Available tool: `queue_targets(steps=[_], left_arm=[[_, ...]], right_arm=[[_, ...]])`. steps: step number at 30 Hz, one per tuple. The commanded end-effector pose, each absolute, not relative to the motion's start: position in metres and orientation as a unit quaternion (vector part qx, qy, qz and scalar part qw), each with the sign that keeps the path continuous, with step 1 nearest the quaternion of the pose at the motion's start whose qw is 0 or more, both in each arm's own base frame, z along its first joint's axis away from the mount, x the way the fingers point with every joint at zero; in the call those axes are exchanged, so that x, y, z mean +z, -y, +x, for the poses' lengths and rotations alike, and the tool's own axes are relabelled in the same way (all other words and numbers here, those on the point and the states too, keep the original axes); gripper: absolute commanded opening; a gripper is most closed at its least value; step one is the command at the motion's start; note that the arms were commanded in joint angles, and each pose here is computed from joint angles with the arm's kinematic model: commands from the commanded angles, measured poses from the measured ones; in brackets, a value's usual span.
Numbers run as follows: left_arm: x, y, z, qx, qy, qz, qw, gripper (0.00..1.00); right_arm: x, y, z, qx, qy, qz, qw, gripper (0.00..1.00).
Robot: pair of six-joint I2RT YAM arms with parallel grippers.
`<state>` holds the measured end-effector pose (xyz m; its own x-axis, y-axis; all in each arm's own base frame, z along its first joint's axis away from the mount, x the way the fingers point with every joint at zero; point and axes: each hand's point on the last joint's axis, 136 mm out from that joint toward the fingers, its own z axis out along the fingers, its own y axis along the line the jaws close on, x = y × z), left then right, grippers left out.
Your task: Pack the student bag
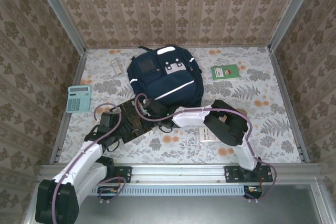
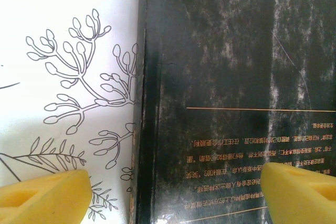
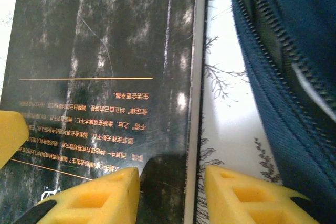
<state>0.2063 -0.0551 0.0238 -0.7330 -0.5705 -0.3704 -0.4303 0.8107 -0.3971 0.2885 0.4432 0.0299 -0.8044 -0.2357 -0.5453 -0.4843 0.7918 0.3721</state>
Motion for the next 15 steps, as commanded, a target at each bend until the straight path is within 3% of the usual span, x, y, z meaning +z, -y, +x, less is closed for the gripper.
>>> queue_targets(steps=[1,15], left_arm=[[0.025,0.087,0.217,-0.226,-0.914,-0.237,0.241,0.87],[0.049,0.146,0.238,-0.365,-0.885,-0.165,0.238,0.85]], right_arm=[[0.024,-0.45,0.285,0.268,-0.914,-0.205,0.224,0.39],[0.024,-0.461,0.273,0.308,-0.908,-0.203,0.197,0.37]])
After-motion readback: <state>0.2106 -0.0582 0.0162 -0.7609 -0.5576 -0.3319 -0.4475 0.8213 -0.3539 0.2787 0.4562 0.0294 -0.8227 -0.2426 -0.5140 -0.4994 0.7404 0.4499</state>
